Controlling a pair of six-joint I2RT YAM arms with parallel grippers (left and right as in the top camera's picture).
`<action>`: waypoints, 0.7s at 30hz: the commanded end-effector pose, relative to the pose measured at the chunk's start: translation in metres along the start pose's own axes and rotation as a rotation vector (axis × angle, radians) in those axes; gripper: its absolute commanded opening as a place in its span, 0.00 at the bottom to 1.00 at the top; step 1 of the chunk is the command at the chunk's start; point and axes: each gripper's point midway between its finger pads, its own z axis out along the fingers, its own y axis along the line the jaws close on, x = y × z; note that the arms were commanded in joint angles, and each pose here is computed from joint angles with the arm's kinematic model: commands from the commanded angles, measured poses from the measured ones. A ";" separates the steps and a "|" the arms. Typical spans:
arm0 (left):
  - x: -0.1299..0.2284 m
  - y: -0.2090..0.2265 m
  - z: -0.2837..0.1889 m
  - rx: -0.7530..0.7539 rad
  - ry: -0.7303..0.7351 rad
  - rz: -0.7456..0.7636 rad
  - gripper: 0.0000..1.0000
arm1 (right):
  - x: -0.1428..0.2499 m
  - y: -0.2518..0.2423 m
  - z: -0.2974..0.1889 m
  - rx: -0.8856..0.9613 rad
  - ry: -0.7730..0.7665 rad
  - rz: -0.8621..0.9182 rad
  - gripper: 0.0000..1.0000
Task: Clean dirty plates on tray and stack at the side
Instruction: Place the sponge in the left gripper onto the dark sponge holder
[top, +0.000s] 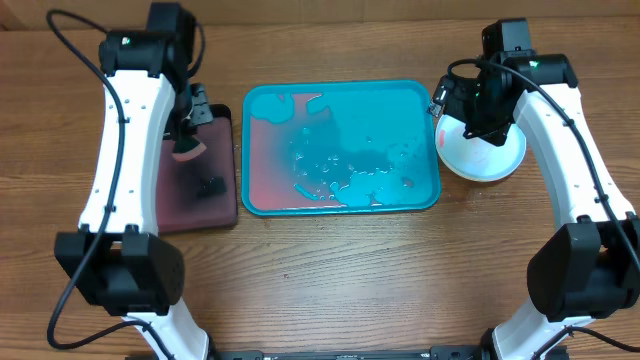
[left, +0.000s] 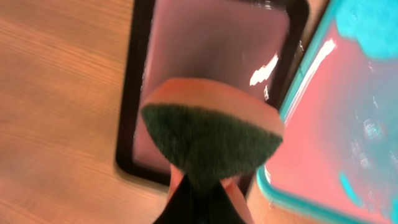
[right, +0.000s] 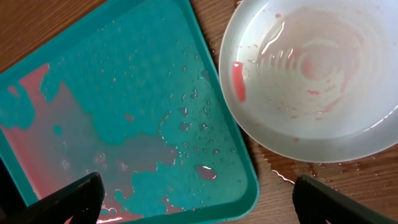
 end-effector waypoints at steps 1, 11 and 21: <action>0.003 -0.004 0.039 0.102 0.042 0.150 0.04 | -0.003 0.009 -0.013 -0.026 -0.032 -0.042 0.99; 0.007 0.001 0.119 0.104 -0.023 0.331 0.06 | -0.001 0.009 -0.013 -0.021 -0.022 -0.043 0.99; 0.025 0.012 0.154 0.033 -0.016 0.376 0.61 | 0.000 0.009 -0.013 -0.021 -0.021 -0.061 0.99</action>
